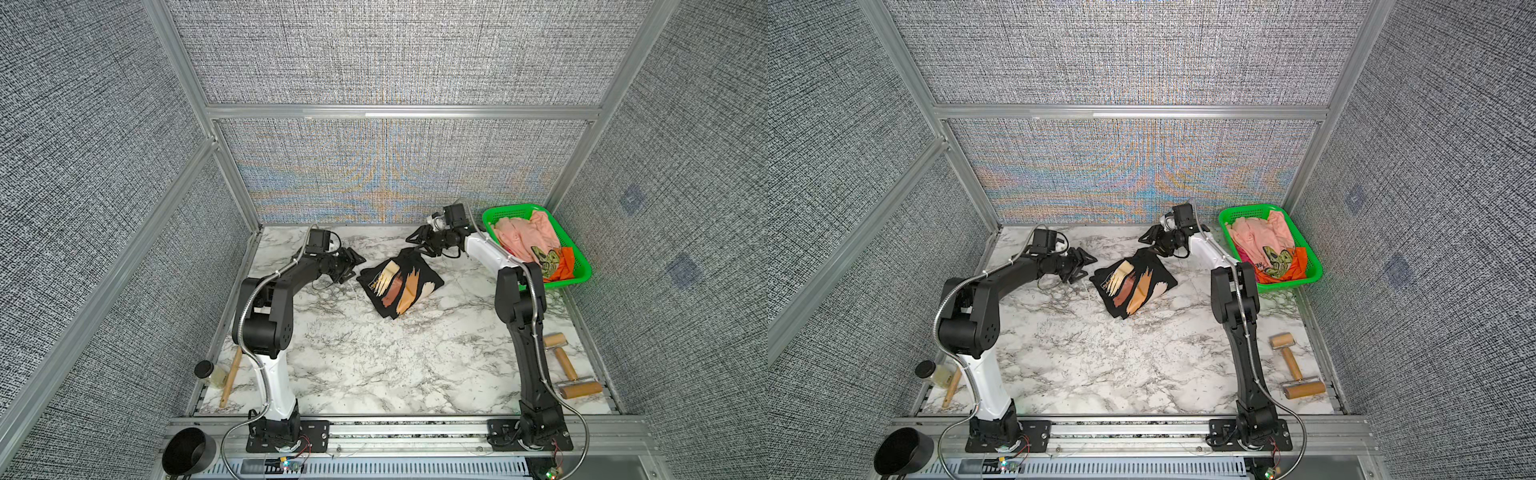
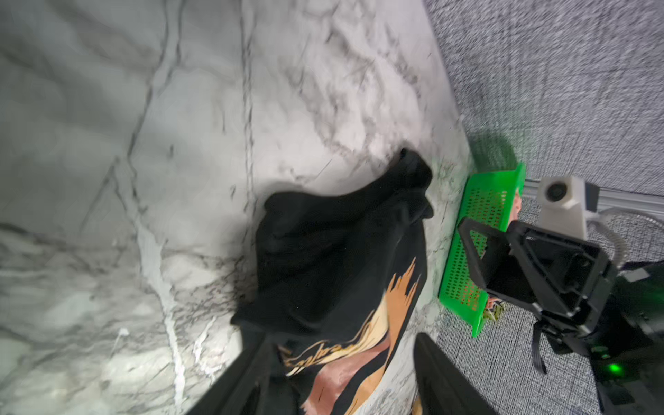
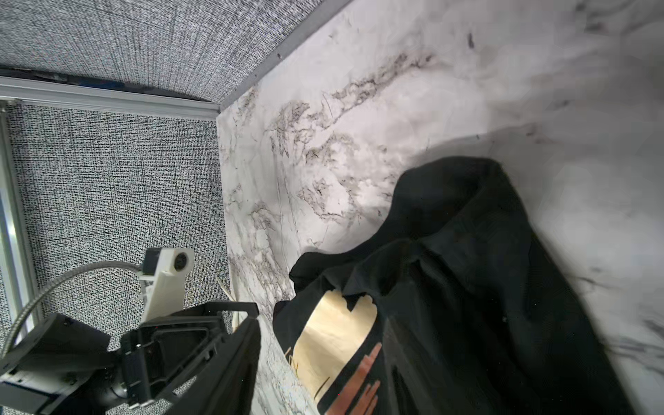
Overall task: Fold and stack t-shirts
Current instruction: Fold the T-shirt at the top-center of the table, then move the T-shirt to the top-center of the table.
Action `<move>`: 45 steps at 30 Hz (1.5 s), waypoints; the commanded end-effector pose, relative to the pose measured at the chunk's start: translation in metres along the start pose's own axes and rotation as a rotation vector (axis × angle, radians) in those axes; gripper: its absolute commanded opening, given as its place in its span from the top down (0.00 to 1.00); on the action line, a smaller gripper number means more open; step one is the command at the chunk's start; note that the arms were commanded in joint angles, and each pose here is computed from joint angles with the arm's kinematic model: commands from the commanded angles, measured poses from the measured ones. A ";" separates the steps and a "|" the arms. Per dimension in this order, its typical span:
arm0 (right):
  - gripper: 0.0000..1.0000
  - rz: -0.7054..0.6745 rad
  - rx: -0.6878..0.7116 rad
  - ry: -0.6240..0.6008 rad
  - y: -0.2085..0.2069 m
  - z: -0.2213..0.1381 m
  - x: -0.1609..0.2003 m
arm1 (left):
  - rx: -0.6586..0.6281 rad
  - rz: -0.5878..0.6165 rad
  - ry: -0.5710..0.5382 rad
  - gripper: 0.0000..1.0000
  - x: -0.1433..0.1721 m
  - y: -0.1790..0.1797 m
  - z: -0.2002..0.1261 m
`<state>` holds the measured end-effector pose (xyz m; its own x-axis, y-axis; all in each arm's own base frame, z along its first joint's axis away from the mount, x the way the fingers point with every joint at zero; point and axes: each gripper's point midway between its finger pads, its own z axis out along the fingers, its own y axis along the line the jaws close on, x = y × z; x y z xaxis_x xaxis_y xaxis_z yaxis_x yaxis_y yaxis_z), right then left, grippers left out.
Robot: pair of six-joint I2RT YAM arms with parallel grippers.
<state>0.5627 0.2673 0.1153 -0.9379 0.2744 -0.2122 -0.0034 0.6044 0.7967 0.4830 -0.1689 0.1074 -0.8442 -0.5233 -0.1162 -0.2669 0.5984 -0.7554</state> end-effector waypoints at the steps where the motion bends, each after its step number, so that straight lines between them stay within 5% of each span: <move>1: 0.38 -0.083 0.064 0.026 -0.008 -0.018 0.006 | -0.110 0.095 -0.035 0.29 -0.014 0.004 -0.013; 12: 0.40 -0.290 0.303 0.084 -0.064 -0.044 0.035 | -0.247 0.210 0.042 0.31 0.015 0.027 -0.010; 20: 0.43 -0.448 0.309 0.056 -0.046 -0.019 0.018 | -0.471 0.340 0.088 0.30 0.018 0.039 0.006; 34: 0.41 -0.592 0.218 0.091 -0.029 0.046 0.015 | -0.384 0.384 0.142 0.35 0.016 0.023 0.033; 41: 0.50 -0.579 0.201 0.138 -0.035 0.059 0.030 | -0.424 0.373 0.175 0.37 0.020 0.037 0.041; 45: 0.74 -0.577 0.244 0.112 -0.041 0.058 0.024 | -0.387 0.364 0.181 0.40 0.019 0.031 0.049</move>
<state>0.5578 0.2945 0.0445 -0.8414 -0.2219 -0.4927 -0.4585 0.7757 0.4337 0.4793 -0.1845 0.0489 -0.9686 -0.1581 -0.1920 -0.0787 0.9271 -0.3665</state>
